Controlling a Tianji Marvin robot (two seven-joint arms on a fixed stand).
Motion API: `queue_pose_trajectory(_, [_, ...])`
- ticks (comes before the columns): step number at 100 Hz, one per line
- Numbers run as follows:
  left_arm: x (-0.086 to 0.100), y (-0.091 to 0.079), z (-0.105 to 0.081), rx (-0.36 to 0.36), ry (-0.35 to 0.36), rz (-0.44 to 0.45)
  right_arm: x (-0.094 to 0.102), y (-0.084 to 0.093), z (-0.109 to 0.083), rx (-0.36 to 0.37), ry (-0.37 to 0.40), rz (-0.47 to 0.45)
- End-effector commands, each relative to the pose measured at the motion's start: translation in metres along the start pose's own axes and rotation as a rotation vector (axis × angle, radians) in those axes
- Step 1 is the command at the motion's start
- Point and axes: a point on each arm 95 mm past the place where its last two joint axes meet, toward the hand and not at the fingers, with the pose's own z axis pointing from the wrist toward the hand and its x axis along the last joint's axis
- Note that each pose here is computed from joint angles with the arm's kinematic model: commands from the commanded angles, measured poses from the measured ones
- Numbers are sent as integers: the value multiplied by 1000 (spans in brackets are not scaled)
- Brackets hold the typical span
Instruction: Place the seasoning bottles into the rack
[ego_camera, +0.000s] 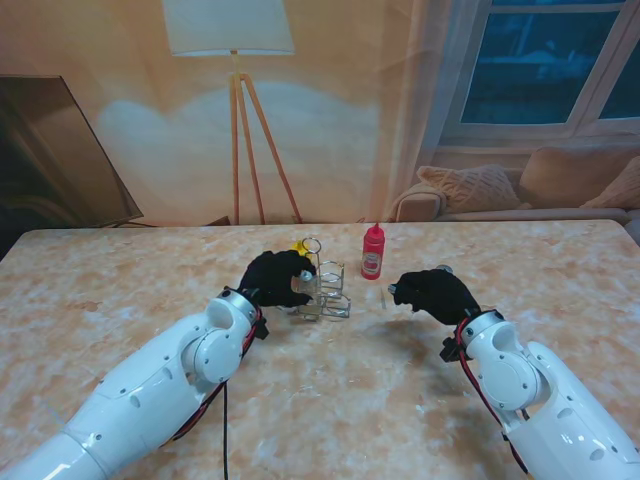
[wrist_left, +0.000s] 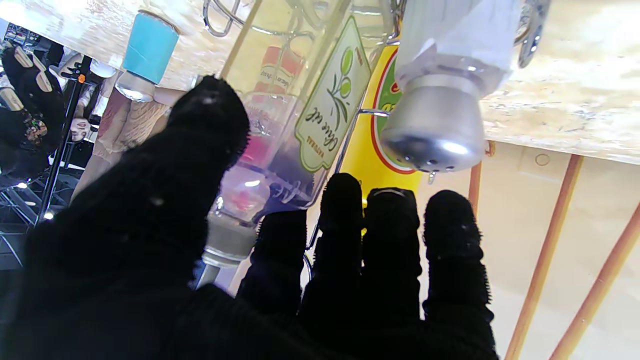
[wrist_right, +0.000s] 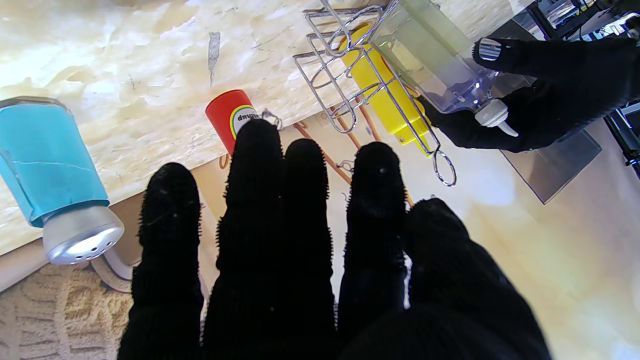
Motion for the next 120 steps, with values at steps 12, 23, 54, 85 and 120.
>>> queue_pose_trajectory(12, [-1,2,0,-24,-8,11,2,-6,-1,19,2,5])
queue_pose_trajectory(23, [-1,3,0,-30,-11,14,2,-6,-1,19,2,5])
queue_pose_trajectory(54, [0,3,1,-31,-6,21,1,-6,-1,18,1,4])
queue_pose_trajectory(85, [2,-1,1,-33,1,30,1,-6,-1,17,1,4])
queue_pose_trajectory(120, [5,-16,-7,1,34,28,1,-6,-2,17,1,4])
